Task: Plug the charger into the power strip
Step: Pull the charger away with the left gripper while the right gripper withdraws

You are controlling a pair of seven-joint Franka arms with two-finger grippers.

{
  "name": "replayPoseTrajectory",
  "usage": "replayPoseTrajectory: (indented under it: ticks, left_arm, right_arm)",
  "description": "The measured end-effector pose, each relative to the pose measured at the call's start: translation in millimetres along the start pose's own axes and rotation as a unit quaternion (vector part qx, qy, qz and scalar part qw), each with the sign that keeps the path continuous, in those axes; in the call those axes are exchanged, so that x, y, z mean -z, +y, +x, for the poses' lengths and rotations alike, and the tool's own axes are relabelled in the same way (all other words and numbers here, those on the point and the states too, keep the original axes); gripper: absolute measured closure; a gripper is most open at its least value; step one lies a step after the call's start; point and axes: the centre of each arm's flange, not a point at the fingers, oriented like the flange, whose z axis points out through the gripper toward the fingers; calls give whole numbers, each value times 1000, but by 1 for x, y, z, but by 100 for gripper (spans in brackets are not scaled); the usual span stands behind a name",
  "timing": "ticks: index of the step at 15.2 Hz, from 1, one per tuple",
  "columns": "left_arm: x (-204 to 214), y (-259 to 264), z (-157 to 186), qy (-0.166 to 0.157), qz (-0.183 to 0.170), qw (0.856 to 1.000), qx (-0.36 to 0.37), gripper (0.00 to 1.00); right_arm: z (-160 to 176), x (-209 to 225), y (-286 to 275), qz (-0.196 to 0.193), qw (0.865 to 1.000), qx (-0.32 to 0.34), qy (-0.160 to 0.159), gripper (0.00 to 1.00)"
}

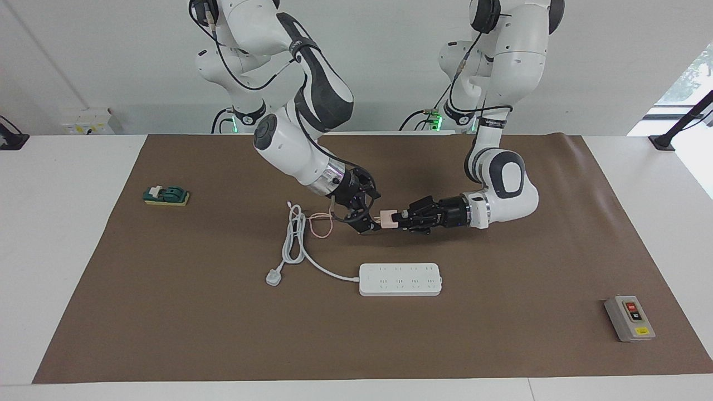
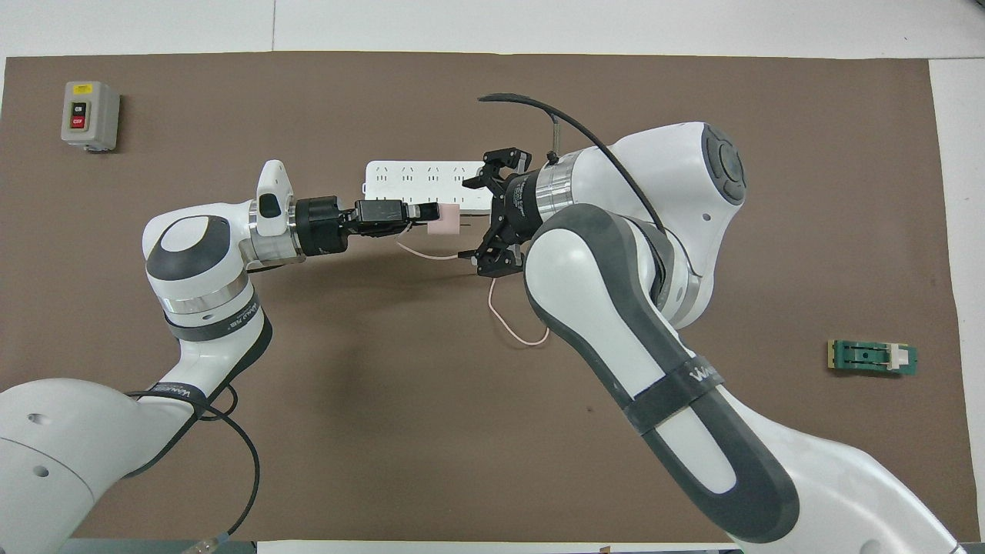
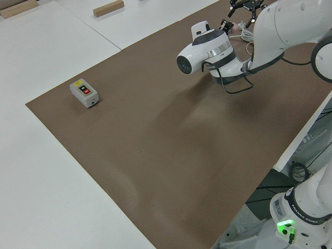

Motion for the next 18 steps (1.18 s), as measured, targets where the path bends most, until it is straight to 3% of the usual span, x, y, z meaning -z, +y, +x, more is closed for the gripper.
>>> replayPoseTrajectory:
  ticks: [4,6,8,11,15,18]
  left_arm:
    - [15,18,27,29,30,999,-33,69]
    - [26,24,40,34,60,996,-55,69]
    - [41,30,52,40,95,992,-76,69]
    - [69,41,71,35,167,978,-117,69]
    - [112,54,86,30,228,962,-150,69]
    - [129,74,89,15,270,950,-157,69]
  right_arm:
    - [3,31,-6,21,1000,4,3,0]
    - [17,53,-16,32,999,19,28,0]
    - [27,72,-18,17,994,85,63,0]
    - [39,102,-16,-16,978,186,95,0]
    - [86,171,-21,-55,951,282,114,0]
    - [111,217,-17,-85,911,381,136,0]
